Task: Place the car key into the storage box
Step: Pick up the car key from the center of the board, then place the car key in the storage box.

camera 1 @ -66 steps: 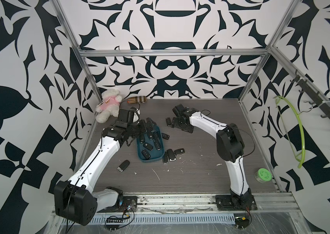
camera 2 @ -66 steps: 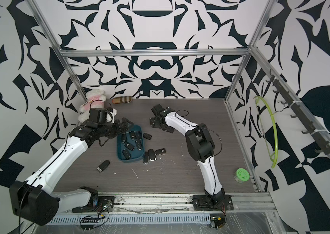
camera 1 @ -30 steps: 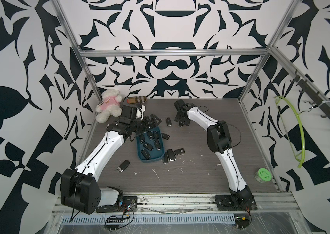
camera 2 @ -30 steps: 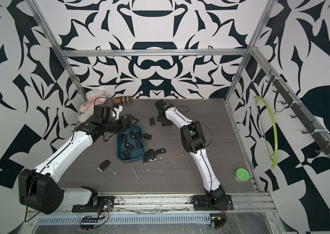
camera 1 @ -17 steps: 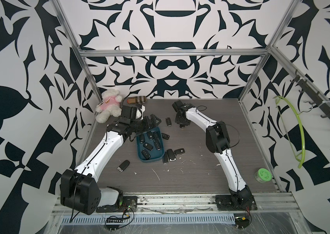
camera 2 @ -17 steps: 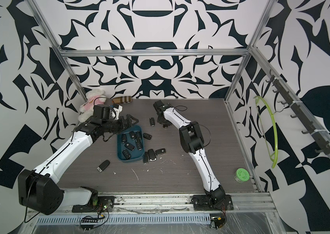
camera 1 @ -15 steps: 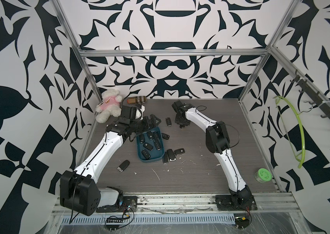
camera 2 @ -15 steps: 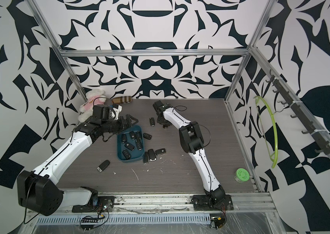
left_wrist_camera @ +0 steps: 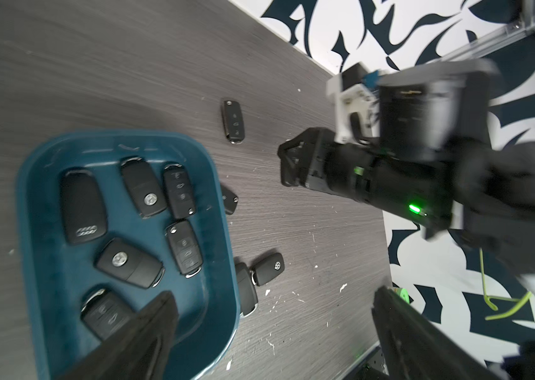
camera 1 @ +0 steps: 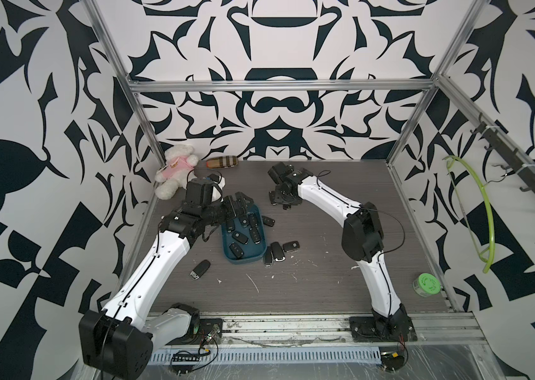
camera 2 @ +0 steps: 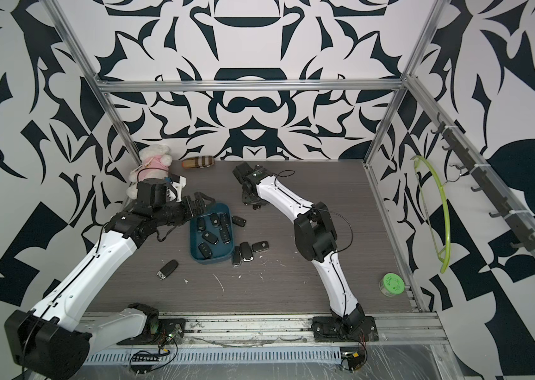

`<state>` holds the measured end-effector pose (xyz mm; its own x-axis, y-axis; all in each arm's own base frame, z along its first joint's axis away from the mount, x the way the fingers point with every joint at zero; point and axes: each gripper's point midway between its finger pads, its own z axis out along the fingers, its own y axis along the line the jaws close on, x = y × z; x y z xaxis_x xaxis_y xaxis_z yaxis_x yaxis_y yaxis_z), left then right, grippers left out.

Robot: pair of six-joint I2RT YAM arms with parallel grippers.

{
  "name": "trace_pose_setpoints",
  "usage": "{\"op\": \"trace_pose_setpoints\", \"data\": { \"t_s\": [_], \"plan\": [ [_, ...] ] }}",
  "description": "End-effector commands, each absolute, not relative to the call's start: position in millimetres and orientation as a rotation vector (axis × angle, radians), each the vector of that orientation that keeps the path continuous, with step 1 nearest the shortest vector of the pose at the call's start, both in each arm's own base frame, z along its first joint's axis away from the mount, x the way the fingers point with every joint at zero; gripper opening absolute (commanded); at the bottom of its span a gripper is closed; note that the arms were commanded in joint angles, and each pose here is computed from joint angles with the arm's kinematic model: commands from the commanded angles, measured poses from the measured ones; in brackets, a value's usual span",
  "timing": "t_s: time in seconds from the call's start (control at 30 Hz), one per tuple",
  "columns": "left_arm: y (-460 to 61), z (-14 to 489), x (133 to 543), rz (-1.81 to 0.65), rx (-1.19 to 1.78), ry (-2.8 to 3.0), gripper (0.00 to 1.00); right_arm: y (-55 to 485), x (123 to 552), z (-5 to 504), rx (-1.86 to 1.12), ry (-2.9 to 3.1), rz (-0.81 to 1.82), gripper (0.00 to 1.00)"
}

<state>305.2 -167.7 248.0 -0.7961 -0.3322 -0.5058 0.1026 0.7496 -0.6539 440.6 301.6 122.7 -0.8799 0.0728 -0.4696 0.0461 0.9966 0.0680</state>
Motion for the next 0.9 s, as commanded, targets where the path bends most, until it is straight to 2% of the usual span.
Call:
{"op": "trace_pose_setpoints", "data": {
  "t_s": [0.0,0.43,0.6,0.87],
  "plan": [
    [-149.8,242.5,294.1,-0.841,-0.253,2.328,0.99,330.4,426.5,151.4,-0.028,2.582,0.145,0.31],
    [-110.0,248.8,247.4,-0.719,-0.364,2.28,0.99,438.7,389.8,144.1,-0.425,2.493,0.285,0.31],
    [-102.9,249.7,235.7,-0.707,-0.389,2.276,0.99,459.3,384.2,136.8,-0.492,2.469,0.288,0.31],
    [-99.0,251.5,230.3,-0.7,-0.404,2.267,0.99,462.8,390.1,121.8,-0.586,2.428,0.201,0.31]
  ]
}}
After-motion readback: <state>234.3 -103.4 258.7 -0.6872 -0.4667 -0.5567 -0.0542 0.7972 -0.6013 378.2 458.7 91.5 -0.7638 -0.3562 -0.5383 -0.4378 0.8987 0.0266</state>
